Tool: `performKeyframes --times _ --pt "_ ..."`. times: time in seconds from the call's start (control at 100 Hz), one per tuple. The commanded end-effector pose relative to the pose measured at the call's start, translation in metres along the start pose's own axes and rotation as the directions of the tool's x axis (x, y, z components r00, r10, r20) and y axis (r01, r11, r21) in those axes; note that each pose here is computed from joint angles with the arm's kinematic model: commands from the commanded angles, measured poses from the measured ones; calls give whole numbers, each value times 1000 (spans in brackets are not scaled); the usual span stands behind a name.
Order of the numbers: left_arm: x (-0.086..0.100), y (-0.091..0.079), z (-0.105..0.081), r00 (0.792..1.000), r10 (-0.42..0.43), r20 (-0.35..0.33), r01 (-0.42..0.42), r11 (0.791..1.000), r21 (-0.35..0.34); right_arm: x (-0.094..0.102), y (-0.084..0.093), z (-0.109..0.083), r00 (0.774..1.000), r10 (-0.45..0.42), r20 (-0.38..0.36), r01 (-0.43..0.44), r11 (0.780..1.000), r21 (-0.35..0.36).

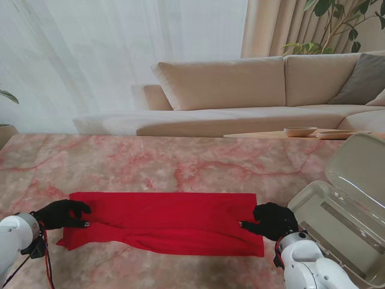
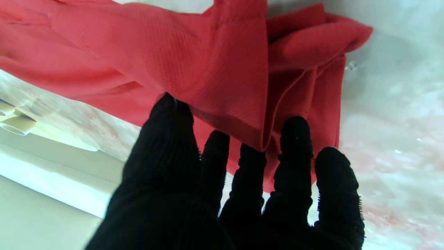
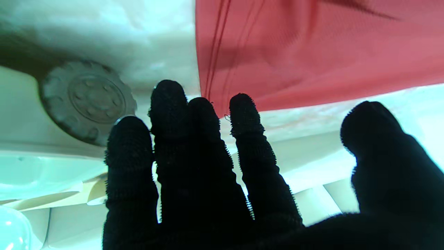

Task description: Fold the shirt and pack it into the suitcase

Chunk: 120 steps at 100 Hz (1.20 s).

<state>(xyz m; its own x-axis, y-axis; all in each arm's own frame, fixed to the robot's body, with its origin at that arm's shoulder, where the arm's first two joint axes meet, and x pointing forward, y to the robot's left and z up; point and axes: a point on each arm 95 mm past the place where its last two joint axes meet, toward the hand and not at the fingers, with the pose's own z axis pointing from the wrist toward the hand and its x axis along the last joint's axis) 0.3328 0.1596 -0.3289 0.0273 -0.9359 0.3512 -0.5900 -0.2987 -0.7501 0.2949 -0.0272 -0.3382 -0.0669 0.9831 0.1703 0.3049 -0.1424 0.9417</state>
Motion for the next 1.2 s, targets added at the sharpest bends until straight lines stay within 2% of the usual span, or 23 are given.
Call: performKeyframes --times 0.0,0.16,0.34,0.86,1.19 --pt "-2 9 3 1000 3 7 -2 999 -37 -1 -6 -2 1000 -11 13 11 999 30" --pt "-1 17 8 1000 -8 8 8 998 -63 -2 -12 0 999 -20 50 16 996 85" --pt "-1 22 11 1000 -13 5 13 997 -80 -5 -14 2 991 -77 109 62 989 136" --pt "0 20 11 999 -37 -31 37 999 -16 -10 -16 17 969 -144 203 99 971 216" --pt "-4 25 12 998 -54 -27 54 998 -16 -13 -20 26 952 -189 239 119 953 279"
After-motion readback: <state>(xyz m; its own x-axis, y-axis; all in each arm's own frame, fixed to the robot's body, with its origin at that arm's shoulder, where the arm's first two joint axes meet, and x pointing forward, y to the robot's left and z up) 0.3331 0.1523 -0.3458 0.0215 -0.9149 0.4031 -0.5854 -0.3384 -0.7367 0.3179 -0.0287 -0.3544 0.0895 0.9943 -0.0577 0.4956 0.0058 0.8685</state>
